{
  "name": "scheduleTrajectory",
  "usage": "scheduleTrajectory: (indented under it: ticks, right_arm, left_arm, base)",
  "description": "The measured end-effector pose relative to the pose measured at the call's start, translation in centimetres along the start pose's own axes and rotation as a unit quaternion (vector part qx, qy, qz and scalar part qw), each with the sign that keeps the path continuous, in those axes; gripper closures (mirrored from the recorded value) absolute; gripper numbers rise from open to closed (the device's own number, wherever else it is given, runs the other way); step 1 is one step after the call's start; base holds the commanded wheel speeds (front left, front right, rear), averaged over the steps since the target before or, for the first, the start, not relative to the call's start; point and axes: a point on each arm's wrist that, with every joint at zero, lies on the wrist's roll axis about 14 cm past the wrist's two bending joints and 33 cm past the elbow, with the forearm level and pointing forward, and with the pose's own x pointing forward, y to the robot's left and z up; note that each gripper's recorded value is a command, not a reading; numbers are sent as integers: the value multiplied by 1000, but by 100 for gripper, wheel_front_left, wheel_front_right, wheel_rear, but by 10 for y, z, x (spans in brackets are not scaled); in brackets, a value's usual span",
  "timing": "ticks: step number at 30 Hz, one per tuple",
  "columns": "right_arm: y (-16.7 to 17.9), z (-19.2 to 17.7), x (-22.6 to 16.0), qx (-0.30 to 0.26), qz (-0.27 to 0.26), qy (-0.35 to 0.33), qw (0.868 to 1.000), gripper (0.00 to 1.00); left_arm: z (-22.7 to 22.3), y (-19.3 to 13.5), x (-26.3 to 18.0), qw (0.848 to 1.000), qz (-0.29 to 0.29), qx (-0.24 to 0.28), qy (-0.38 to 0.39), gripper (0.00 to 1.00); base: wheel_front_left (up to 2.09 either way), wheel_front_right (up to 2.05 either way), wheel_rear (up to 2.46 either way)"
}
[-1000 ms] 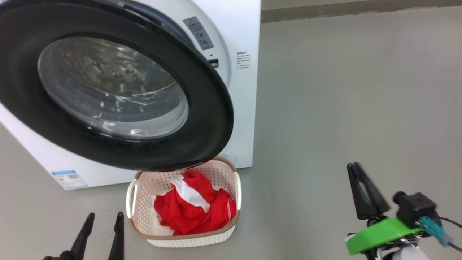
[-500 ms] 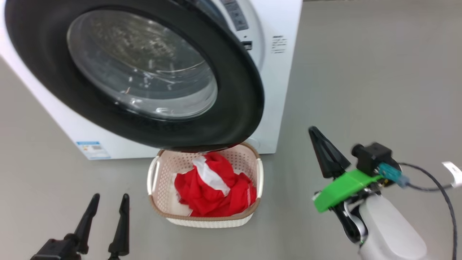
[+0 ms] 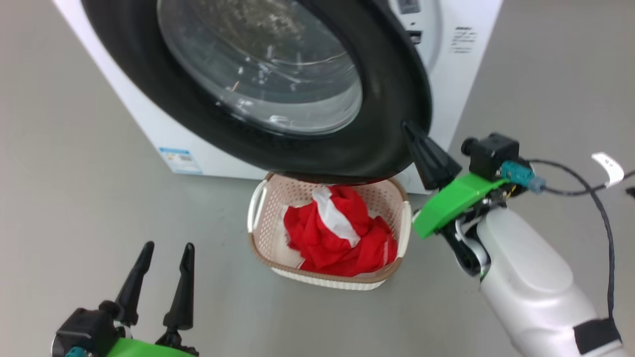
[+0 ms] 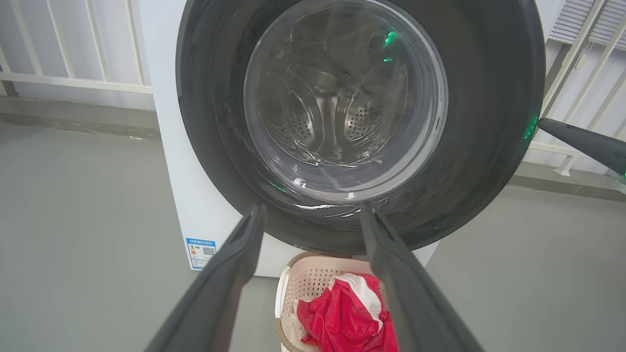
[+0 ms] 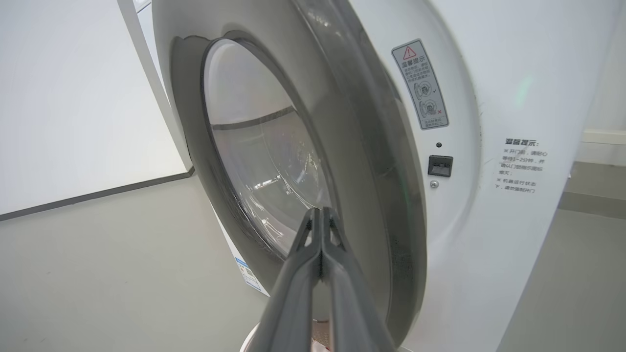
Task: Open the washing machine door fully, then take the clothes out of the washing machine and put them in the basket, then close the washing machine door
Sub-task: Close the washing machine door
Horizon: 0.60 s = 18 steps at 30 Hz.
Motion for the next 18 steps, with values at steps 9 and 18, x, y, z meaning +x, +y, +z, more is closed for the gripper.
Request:
scheduleTrajectory:
  ticks: [9,18]
  right_arm:
    - [-3,-2,44,12,10,-2,1000,100]
    - [-20,-1,72,23,-5,-13,1000,100]
  left_arm:
    - [-1,11,4,1000,19,8,3,0]
    - [-14,15,6,999,27,12,26,0]
  base:
    - [0,0,0]
    - [0,0,0]
